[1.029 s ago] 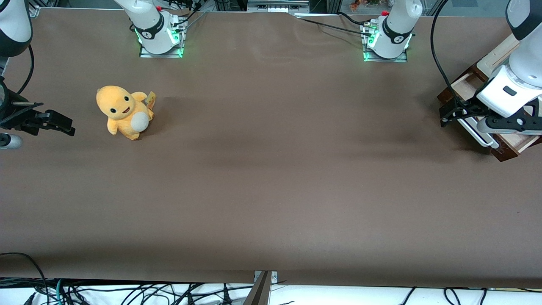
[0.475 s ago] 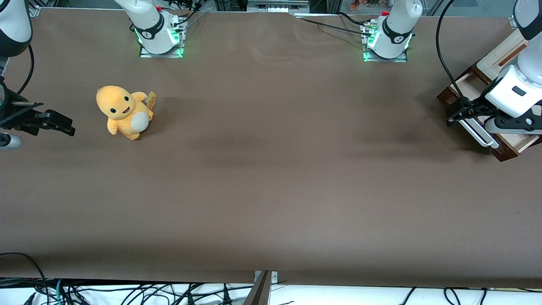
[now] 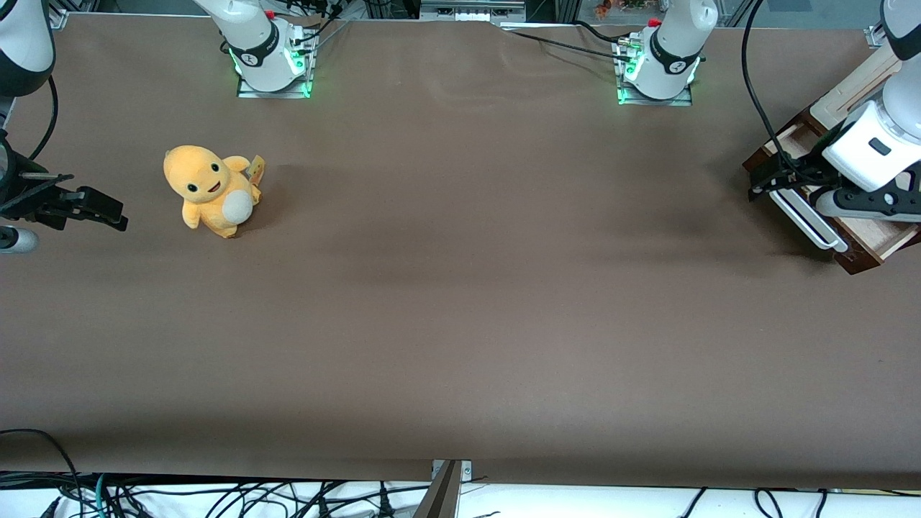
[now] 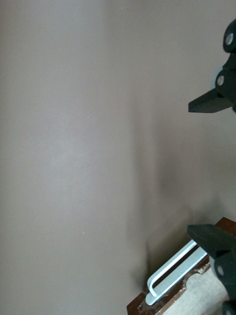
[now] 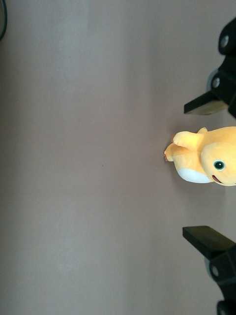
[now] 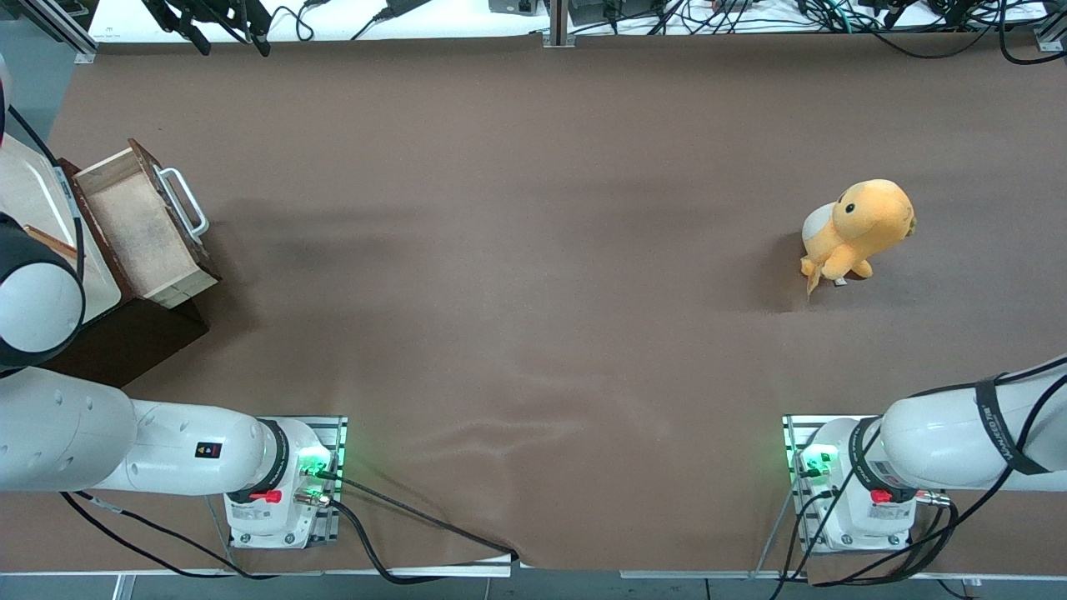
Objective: Open lower drawer with left arm only
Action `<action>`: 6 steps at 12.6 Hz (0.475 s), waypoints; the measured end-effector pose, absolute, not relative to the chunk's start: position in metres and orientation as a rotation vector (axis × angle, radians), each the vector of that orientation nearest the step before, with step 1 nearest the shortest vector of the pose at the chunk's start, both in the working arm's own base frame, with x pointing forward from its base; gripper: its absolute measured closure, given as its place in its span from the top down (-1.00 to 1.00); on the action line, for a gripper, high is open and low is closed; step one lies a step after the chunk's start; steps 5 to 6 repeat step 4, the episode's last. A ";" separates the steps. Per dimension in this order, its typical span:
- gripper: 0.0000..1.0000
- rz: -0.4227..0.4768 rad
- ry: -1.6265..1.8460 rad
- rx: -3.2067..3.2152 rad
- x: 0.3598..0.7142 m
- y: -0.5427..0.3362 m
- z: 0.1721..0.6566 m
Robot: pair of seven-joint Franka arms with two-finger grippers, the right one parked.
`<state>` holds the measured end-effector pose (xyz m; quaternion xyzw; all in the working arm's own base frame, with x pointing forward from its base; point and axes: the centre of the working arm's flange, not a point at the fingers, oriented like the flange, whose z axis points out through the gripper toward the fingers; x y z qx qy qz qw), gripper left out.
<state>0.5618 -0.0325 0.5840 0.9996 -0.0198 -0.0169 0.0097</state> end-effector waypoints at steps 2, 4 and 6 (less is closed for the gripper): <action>1.00 -0.053 -0.062 3.121 0.561 -0.032 0.586; 1.00 -0.054 -0.061 3.121 0.561 -0.032 0.585; 1.00 -0.054 -0.061 3.121 0.561 -0.032 0.585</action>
